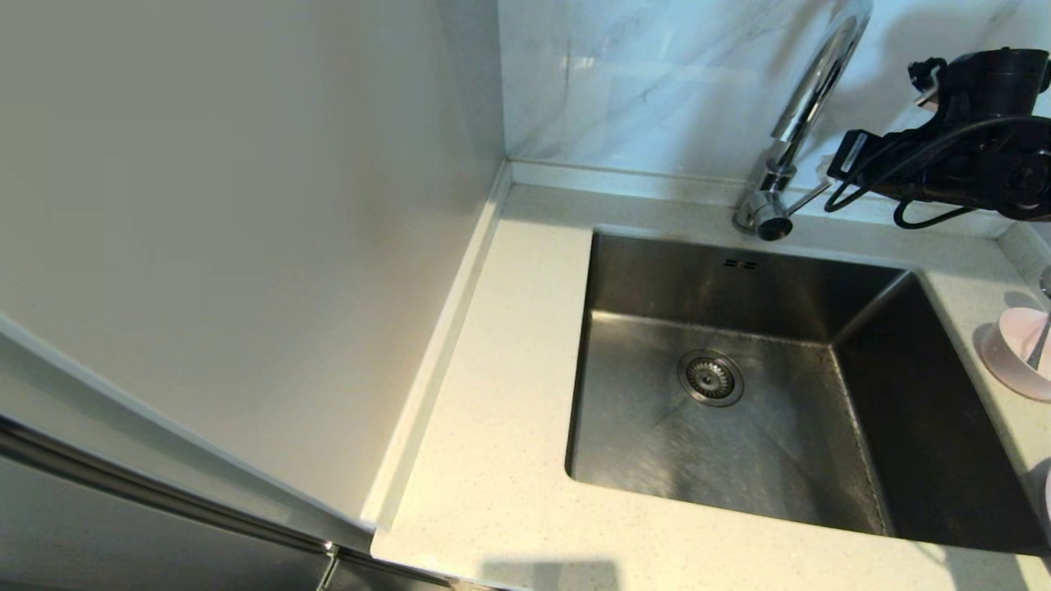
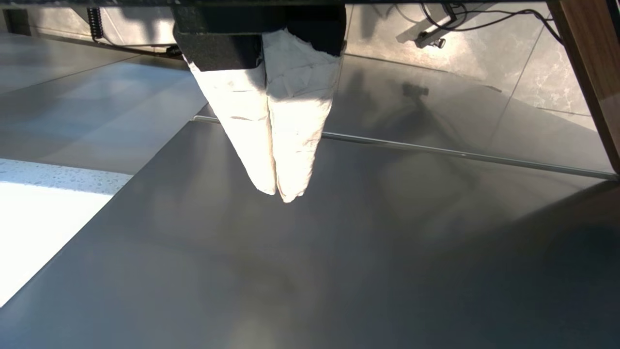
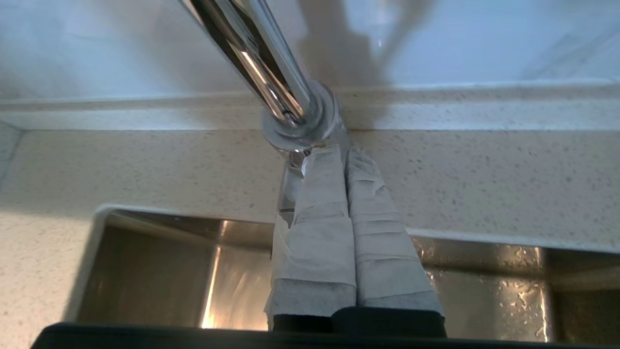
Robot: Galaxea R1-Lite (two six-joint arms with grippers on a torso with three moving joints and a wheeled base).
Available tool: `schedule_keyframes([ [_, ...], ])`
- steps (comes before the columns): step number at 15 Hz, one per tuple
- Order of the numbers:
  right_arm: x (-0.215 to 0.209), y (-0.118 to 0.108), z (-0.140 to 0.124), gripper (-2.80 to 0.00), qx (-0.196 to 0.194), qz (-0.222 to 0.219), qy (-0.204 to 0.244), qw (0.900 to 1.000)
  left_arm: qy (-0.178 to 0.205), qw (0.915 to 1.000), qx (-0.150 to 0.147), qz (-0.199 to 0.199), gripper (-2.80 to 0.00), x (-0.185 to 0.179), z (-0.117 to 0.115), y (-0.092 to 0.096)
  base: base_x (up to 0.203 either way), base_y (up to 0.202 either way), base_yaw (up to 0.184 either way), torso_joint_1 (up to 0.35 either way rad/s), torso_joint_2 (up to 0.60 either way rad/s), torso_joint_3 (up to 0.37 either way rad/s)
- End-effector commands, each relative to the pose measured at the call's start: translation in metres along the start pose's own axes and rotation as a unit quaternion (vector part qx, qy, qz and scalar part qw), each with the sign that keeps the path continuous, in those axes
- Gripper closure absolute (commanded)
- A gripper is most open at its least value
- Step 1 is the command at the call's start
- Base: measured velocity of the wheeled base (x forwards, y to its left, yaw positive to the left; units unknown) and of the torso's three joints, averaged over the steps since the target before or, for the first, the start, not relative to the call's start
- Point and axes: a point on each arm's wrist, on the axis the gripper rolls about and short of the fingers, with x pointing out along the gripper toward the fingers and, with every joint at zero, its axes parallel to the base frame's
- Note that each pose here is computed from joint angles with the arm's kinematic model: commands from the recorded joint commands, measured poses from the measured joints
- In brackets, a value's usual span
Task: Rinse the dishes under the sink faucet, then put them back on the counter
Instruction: Turn on the faucet
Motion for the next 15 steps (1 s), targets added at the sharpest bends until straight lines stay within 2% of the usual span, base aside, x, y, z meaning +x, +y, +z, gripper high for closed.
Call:
schedule_keyframes([
  [1, 0.0, 0.0, -0.001, 0.0, 0.001, 0.0, 0.003, 1.0, 0.0, 1.0, 0.0, 0.0, 0.0, 0.0, 0.0, 0.0, 0.0, 0.0, 0.0, 0.0, 0.0, 0.0],
  [5, 0.0, -0.001, -0.003, 0.0, 0.001, -0.005, 0.011, 1.0, 0.0, 1.0, 0.0, 0.0, 0.0, 0.0, 0.0, 0.0, 0.0, 0.0, 0.0, 0.0, 0.0, 0.0],
  [10, -0.007, -0.002, -0.01, 0.0, 0.006, -0.018, 0.057, 0.998, 0.0, 1.0, 0.0, 0.0, 0.0, 0.0, 0.0, 0.0, 0.0, 0.0, 0.0, 0.0, 0.0, 0.0],
  [15, -0.013, 0.0, -0.007, 0.0, 0.007, -0.018, 0.059, 0.998, 0.0, 1.0, 0.0, 0.0, 0.0, 0.0, 0.0, 0.0, 0.0, 0.0, 0.0, 0.0, 0.0, 0.0],
])
